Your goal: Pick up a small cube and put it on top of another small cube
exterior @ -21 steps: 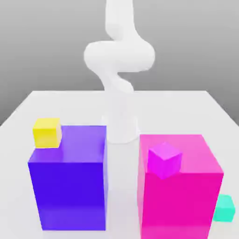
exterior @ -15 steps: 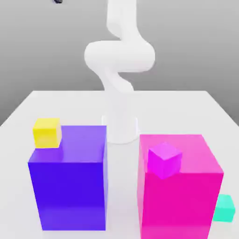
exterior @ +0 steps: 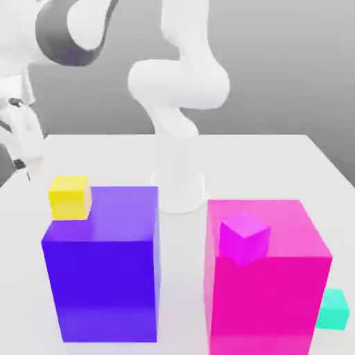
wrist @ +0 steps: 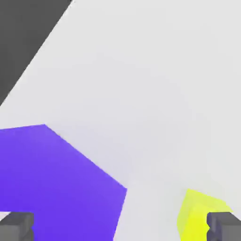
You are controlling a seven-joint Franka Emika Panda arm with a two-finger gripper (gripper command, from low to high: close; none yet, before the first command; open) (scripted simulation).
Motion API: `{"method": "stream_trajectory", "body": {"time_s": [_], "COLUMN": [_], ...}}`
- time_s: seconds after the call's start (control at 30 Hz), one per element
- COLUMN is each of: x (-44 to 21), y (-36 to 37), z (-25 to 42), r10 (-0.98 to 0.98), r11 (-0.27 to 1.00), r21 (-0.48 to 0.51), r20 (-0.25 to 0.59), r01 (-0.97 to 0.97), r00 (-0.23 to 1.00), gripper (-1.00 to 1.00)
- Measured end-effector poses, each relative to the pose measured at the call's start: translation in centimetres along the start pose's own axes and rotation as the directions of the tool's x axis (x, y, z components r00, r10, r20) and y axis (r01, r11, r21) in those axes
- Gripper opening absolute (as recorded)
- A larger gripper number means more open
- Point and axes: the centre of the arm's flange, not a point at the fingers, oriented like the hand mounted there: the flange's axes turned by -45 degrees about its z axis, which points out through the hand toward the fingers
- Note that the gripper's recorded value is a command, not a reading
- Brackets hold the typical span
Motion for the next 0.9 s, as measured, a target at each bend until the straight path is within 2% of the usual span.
{"method": "stream_trajectory", "body": {"time_s": [0.13, 0.43, 0.9], "x": [-1.4, -7.4, -6.9], "y": [3.4, 6.6, 6.7], "z": [4.7, 12.1, 17.4], "r10": [0.087, 0.205, 0.220], "r11": [0.996, 0.975, 0.971], "r21": [-0.033, -0.078, -0.077], "r20": [0.016, -0.073, -0.103], "r01": [-0.087, -0.210, -0.228], "r00": [0.996, 0.976, 0.970], "gripper": [0.00, 0.00, 0.00]}}
